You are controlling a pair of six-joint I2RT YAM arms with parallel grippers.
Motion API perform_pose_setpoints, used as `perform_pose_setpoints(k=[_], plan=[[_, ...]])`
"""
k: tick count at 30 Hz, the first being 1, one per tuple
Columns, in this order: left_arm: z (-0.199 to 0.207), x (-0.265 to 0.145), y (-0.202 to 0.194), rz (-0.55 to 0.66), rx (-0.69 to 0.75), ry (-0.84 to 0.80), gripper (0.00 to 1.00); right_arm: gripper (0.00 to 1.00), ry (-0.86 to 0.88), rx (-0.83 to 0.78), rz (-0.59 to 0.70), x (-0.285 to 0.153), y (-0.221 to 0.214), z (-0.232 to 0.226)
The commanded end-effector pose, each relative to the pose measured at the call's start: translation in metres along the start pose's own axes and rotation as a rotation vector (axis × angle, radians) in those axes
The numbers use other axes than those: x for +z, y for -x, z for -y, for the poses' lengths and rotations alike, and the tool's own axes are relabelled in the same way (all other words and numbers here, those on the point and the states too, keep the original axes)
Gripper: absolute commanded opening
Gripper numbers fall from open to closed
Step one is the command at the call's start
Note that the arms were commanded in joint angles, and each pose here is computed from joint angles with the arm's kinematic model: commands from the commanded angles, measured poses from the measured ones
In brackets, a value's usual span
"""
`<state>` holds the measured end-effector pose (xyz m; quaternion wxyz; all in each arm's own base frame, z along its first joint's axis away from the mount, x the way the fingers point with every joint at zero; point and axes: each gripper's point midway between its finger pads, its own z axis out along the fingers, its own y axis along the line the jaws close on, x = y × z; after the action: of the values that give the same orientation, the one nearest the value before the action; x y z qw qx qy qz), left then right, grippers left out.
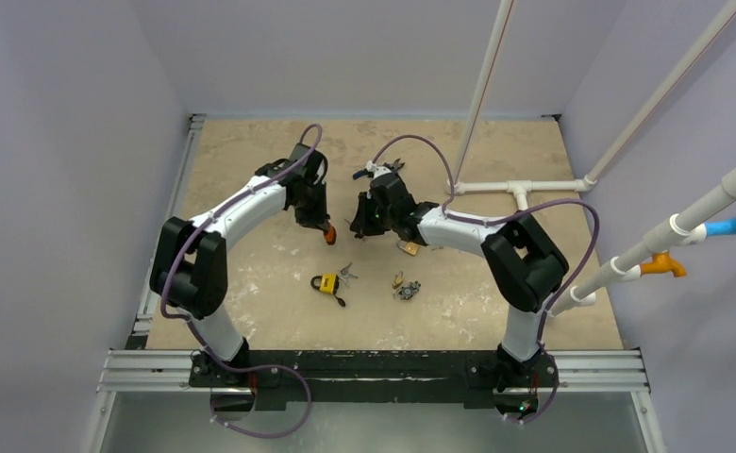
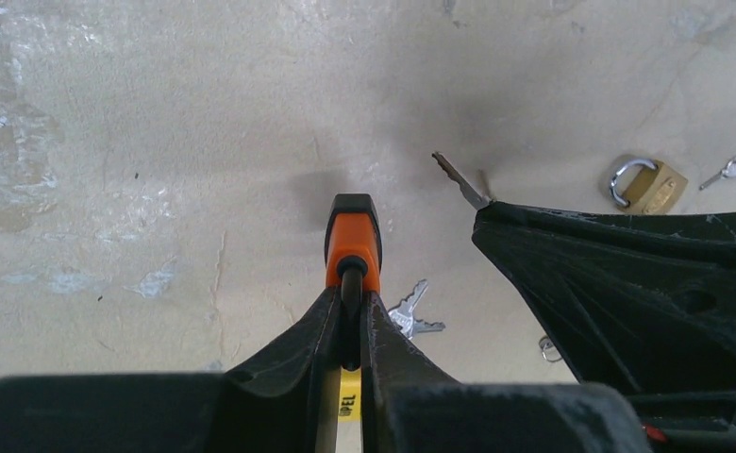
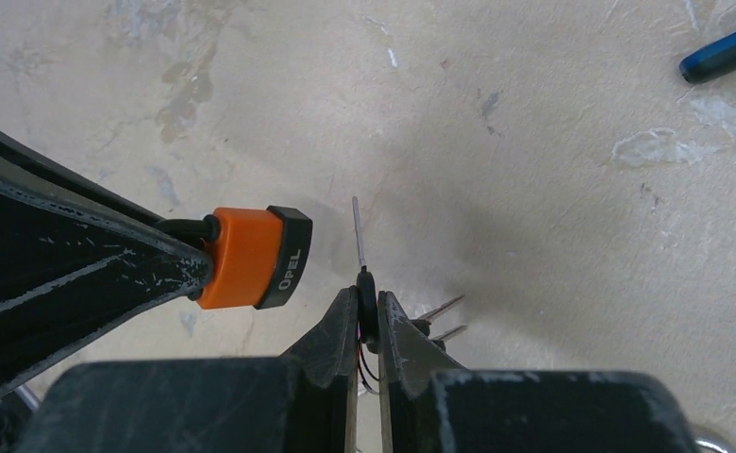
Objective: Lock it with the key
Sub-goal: Place the key at the center of the board.
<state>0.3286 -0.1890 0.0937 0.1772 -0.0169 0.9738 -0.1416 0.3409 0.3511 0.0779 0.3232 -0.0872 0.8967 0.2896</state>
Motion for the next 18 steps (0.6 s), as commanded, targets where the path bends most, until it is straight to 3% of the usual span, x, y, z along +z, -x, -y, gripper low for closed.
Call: perform_pose_setpoints(k=[1,12,14,18], plan=[[0.004,0.01,0.018,0.048,-0.048,-0.034,0.0,0.0,0.018,0.008,0.078,0.011,0.023,-0.014],[0.004,0.006,0.024,0.052,-0.065,-0.068,0.31,0.01,0.027,-0.01,0.026,0.037,0.017,-0.019],[0.005,-0.005,0.028,0.07,-0.063,-0.078,0.4,0.11,0.027,-0.017,0.02,0.037,0.018,-0.02],[0.006,-0.04,0.038,0.141,-0.022,-0.075,0.6,0.39,0.041,-0.02,0.021,0.028,0.021,-0.026]])
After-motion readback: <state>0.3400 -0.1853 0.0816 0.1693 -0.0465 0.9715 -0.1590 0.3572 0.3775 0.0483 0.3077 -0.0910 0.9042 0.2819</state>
